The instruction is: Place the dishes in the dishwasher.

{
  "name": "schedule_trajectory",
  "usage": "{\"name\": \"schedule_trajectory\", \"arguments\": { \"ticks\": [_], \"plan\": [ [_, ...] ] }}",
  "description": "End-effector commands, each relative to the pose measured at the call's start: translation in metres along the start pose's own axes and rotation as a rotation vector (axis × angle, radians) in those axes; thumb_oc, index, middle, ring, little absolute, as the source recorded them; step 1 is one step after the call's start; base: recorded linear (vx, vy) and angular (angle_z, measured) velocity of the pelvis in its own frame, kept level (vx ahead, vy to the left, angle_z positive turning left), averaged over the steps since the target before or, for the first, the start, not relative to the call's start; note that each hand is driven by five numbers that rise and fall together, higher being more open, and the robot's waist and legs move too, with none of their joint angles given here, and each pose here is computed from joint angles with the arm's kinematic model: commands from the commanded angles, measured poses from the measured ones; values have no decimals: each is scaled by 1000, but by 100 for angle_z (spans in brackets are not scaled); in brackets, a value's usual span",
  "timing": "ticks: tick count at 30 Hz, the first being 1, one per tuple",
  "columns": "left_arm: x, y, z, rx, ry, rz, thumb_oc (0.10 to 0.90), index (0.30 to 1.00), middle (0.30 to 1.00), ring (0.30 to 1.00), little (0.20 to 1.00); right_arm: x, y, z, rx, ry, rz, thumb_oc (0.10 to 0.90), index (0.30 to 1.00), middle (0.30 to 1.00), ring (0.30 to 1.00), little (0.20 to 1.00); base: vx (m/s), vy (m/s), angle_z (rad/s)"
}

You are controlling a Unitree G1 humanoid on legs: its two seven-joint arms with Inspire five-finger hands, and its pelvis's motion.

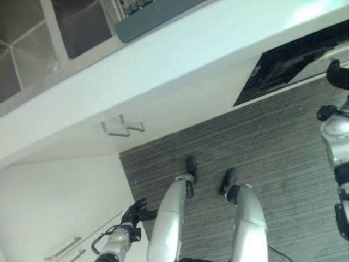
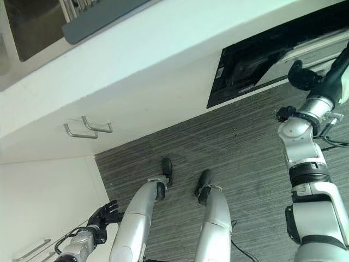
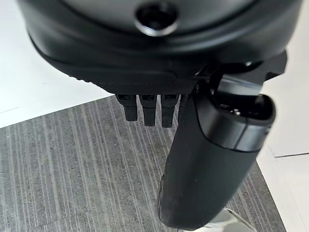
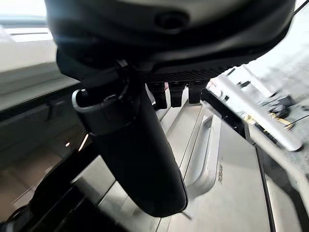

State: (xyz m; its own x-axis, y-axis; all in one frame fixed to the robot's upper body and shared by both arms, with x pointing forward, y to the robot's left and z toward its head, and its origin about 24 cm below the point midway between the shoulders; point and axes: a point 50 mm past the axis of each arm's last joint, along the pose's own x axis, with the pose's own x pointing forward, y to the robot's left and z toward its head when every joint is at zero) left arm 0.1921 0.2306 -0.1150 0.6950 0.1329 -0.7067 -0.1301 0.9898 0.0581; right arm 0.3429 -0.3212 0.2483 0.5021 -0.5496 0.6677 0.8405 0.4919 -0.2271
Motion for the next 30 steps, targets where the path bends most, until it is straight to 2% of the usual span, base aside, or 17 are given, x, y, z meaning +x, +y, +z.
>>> {"name": "schedule_trajectory", "arguments": {
  "ticks": [1, 10, 14, 18, 19, 22, 23, 29, 30],
  "plan": [
    [-11, 19, -24, 87, 67, 16, 800, 900, 900, 900, 900, 22, -1, 109, 82, -555, 41, 800, 900, 900, 900, 900, 35, -1, 17],
    [-15, 21, -30, 115, 63, 3, 800, 900, 900, 900, 900, 29, 4, 140, 128, -604, -2, 800, 900, 900, 900, 900, 27, -2, 5],
    [-16, 21, -30, 57, 47, 13, 800, 900, 900, 900, 900, 17, 14, 121, 154, -524, 63, 800, 900, 900, 900, 900, -5, -7, 6],
    [-16, 22, -30, -139, 15, 3, 800, 900, 900, 900, 900, -21, 29, 72, 196, -368, 186, 800, 900, 900, 900, 900, -7, 11, 6],
    [-15, 27, -18, -215, -66, 33, 800, 900, 900, 900, 900, -50, 32, 40, 228, -257, 233, 800, 900, 900, 900, 900, 6, 34, -1],
    [-15, 36, 4, -329, -215, 93, 800, 900, 900, 900, 900, -91, 31, -2, 232, -126, 301, 800, 900, 900, 900, 900, 4, 11, -1],
    [-16, 40, 16, -373, -282, 115, 800, 900, 900, 900, 900, -113, 29, -19, 222, -73, 323, 800, 900, 900, 900, 900, -85, 19, -6],
    [-22, 53, 48, -473, -472, 157, 800, 900, 900, 900, 900, -159, 12, -60, 208, 100, 343, 800, 900, 900, 900, 900, -28, -33, -9],
    [-24, 52, 52, -502, -497, 138, 800, 900, 900, 900, 900, -175, 8, -71, 211, 180, 347, 800, 900, 900, 900, 900, 57, -65, -14]
  ]
}}
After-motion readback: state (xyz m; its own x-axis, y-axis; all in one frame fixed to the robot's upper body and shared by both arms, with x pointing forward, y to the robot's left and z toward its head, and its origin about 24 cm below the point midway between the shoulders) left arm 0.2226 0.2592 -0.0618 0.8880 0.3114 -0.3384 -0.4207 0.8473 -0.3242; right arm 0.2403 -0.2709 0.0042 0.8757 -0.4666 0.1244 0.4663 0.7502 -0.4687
